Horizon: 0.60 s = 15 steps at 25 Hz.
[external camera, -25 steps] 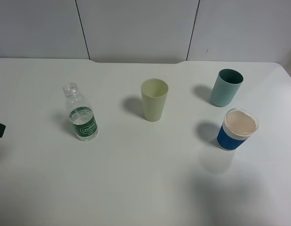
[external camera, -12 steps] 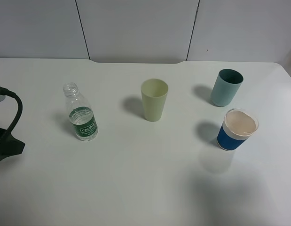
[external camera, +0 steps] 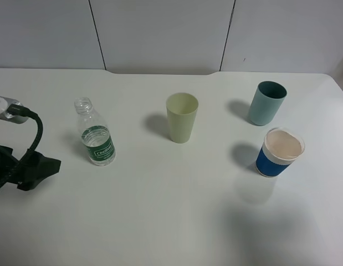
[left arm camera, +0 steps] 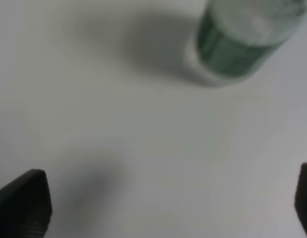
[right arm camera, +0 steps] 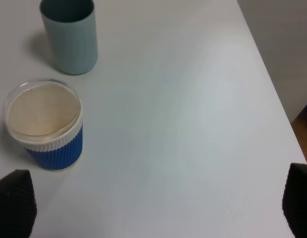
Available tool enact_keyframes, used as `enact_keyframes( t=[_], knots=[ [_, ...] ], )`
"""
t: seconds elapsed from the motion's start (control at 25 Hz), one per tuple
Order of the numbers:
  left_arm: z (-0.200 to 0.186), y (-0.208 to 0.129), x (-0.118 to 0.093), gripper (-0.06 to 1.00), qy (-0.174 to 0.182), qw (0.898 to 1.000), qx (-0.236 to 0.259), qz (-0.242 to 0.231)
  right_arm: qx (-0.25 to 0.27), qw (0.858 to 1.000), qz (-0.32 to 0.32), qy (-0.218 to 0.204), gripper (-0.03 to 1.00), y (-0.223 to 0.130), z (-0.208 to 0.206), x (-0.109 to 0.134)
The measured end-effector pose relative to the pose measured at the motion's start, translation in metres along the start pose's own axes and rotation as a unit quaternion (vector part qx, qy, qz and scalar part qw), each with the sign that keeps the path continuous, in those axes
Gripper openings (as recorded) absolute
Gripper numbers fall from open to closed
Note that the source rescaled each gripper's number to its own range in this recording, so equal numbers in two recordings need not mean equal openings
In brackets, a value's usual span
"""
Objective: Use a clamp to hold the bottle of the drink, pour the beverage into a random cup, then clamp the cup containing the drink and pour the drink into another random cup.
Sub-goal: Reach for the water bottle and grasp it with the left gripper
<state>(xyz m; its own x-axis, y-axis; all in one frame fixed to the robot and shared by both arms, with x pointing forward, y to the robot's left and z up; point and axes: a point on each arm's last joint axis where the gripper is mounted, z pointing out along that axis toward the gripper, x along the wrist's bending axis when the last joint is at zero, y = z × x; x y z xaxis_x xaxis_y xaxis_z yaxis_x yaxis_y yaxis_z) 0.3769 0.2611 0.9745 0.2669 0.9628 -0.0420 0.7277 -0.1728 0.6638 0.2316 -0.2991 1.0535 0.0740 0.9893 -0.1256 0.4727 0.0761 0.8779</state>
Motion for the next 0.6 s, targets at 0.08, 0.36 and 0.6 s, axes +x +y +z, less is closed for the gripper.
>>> enact_keyframes(
  t=[0.08, 0.36, 0.6],
  knots=[
    [0.004, -0.002, -0.006, 1.00, -0.013, 1.000, -0.019, -0.008, 0.000, 1.000, 0.000, 0.000, 1.00, 0.000, 0.000, 0.000],
    [0.031, -0.015, -0.016, 1.00, -0.033, 0.997, -0.068, 0.000, 0.000, 1.000, 0.000, 0.000, 1.00, 0.000, 0.000, 0.000],
    [0.049, -0.019, -0.022, 1.00, -0.050, 0.986, -0.159, 0.016, 0.000, 1.000, 0.000, 0.000, 1.00, 0.000, 0.000, 0.000]
  ],
)
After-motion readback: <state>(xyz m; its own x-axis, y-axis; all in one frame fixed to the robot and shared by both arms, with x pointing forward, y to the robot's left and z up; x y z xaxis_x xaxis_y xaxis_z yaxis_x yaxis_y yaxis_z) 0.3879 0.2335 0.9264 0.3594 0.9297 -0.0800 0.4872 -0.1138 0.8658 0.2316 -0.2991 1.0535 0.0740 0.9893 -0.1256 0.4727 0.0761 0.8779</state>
